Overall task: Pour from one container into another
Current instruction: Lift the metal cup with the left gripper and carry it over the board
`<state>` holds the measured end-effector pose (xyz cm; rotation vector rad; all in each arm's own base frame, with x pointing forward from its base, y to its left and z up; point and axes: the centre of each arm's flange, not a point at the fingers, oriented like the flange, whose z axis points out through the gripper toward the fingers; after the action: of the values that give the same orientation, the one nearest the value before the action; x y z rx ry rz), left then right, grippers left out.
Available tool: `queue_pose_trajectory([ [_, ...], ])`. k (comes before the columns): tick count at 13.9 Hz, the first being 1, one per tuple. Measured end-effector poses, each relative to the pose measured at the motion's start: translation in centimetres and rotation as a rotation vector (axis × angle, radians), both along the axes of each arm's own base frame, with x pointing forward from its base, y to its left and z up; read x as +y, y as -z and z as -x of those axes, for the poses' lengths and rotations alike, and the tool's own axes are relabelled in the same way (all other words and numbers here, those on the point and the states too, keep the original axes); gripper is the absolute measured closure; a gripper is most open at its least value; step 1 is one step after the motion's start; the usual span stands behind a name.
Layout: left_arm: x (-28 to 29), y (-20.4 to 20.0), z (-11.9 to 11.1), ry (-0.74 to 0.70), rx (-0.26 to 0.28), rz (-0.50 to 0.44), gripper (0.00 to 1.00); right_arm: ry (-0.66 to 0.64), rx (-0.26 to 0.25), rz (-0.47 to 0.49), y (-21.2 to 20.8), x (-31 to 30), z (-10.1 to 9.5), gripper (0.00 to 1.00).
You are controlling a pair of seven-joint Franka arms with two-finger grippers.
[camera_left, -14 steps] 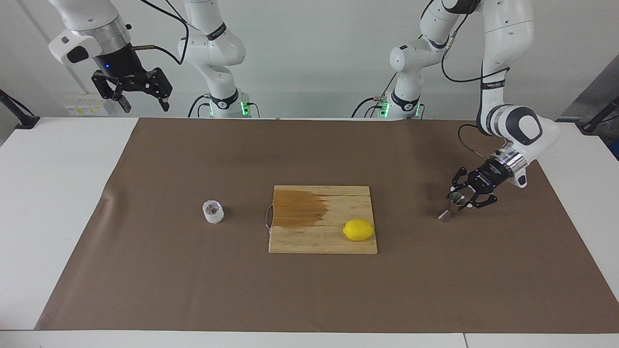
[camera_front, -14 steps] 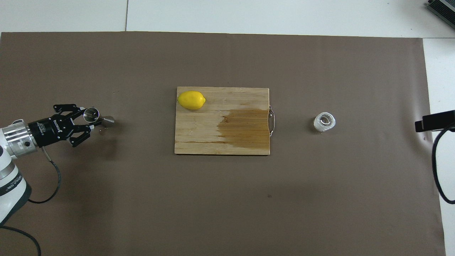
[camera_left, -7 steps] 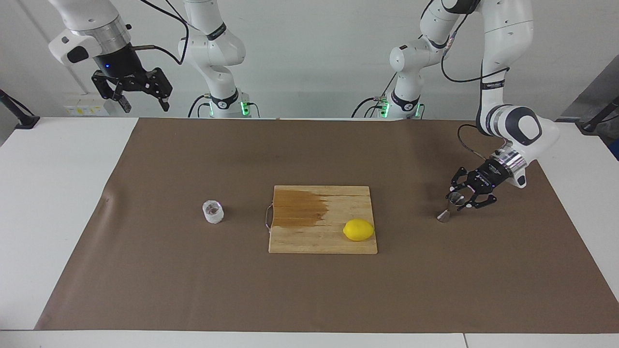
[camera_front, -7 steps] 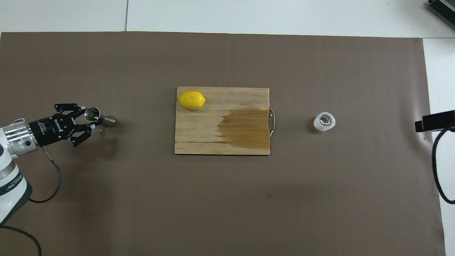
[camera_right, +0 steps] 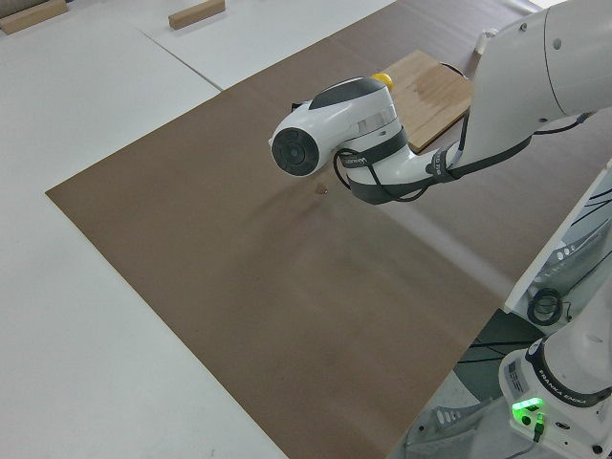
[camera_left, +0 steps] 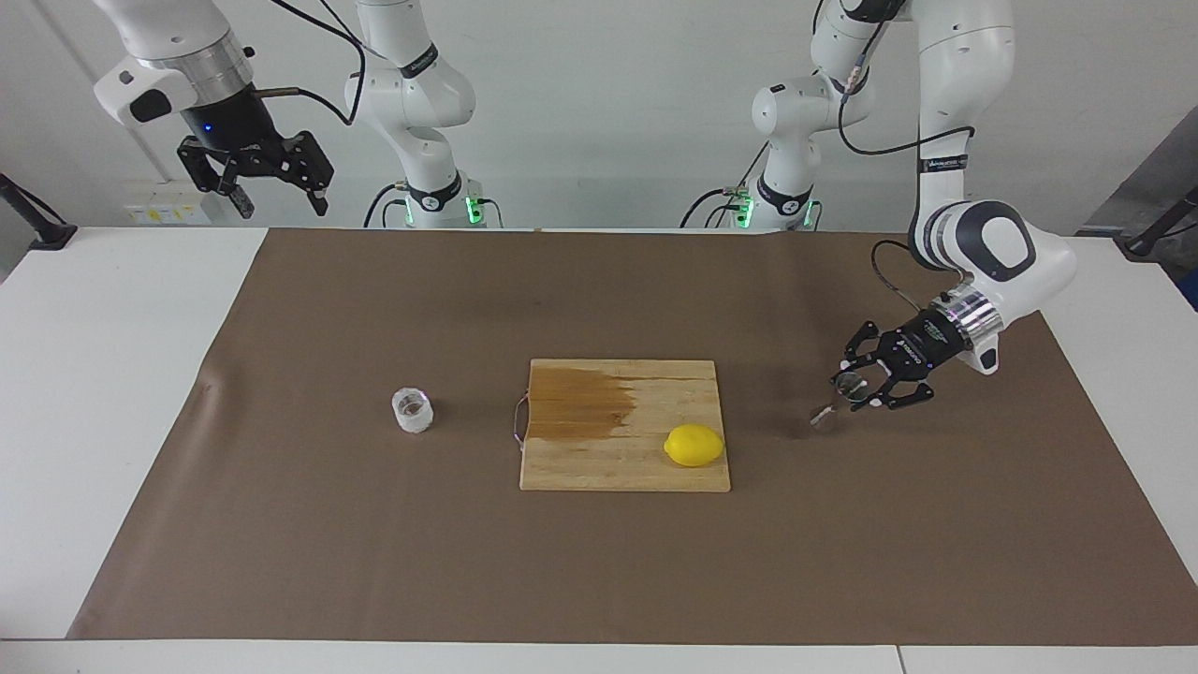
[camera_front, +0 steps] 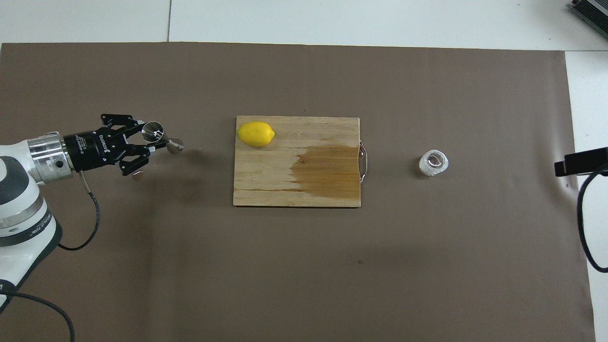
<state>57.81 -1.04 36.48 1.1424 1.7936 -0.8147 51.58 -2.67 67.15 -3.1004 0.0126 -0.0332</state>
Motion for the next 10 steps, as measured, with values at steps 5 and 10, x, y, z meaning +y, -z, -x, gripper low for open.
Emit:
queue_pose_trajectory([
  [5,-8.3,-1.6,0.0,-0.030,-0.027,0.076,0.52,0.000,0.000,0.000,0.0,0.0,0.0,0.00],
  [10,-17.7,-1.2,1.9,-0.160,0.007,0.109,0.52,0.000,0.000,0.000,0.0,0.0,0.0,0.00],
])
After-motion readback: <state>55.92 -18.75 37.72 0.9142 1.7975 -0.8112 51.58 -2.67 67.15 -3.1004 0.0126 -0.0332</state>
